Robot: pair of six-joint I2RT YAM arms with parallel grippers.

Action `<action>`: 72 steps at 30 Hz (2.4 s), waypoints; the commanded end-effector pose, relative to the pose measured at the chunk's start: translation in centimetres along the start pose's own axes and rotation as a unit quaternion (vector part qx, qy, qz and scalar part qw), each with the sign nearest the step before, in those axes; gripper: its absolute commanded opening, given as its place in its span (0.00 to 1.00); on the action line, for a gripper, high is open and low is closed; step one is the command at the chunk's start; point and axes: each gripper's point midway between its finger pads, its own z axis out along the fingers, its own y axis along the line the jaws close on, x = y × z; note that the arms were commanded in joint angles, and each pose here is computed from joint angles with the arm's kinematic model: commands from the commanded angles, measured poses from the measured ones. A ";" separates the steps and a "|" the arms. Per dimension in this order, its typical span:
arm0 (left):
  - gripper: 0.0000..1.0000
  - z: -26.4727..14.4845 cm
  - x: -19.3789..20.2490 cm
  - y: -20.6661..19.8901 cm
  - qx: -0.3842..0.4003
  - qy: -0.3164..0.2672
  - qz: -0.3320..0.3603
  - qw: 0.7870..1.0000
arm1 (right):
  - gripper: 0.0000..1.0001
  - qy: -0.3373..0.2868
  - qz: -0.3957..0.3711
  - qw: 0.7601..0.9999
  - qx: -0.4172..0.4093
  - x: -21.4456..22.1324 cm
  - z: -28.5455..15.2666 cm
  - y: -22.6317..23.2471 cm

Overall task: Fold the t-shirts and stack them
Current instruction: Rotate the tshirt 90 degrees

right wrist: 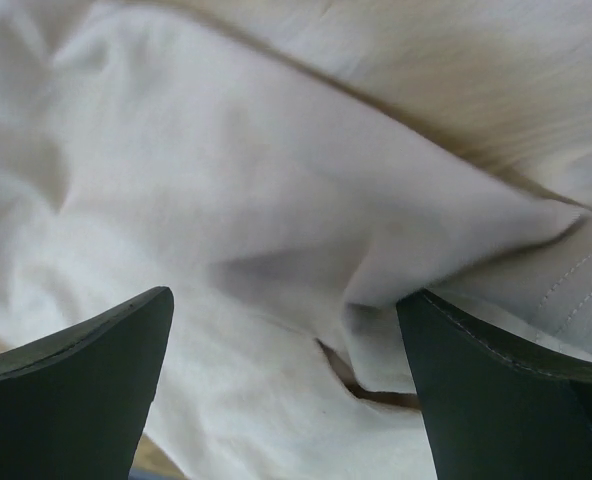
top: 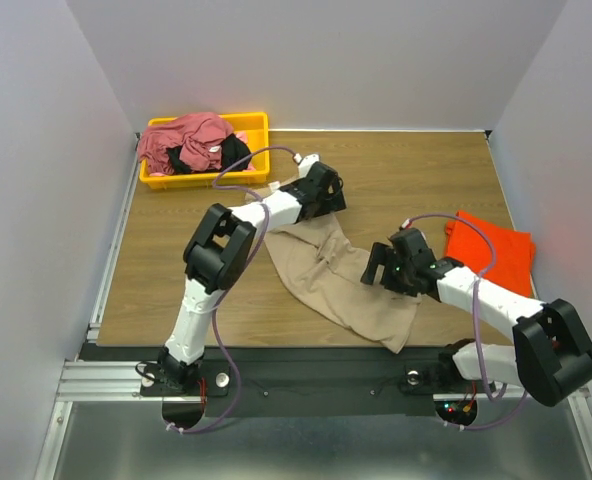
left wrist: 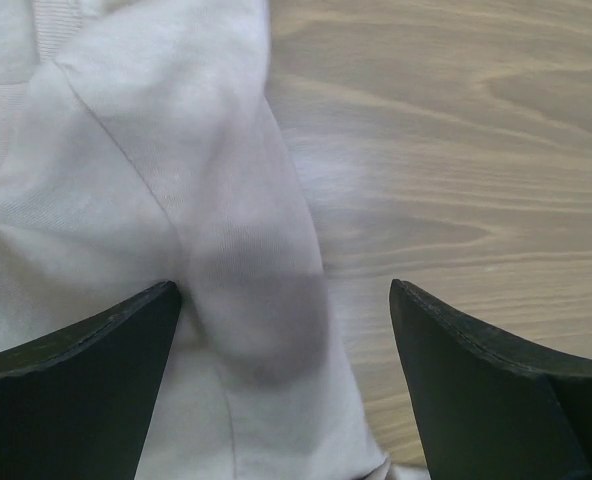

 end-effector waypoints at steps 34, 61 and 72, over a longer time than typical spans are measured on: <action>0.99 6.2 -15.9 -9.4 0.118 -0.142 -0.135 0.973 | 1.00 0.226 -0.165 0.955 -0.097 18.8 -4.3 13.3; 0.98 -23.1 -6.3 0.6 0.147 -0.106 -0.066 0.981 | 1.00 -0.044 -0.034 0.993 -0.103 7.8 -9.6 10.8; 0.99 -24.8 13.2 12.5 0.055 0.112 -0.061 0.990 | 1.00 0.101 -0.089 0.988 -0.080 14.4 -7.8 7.5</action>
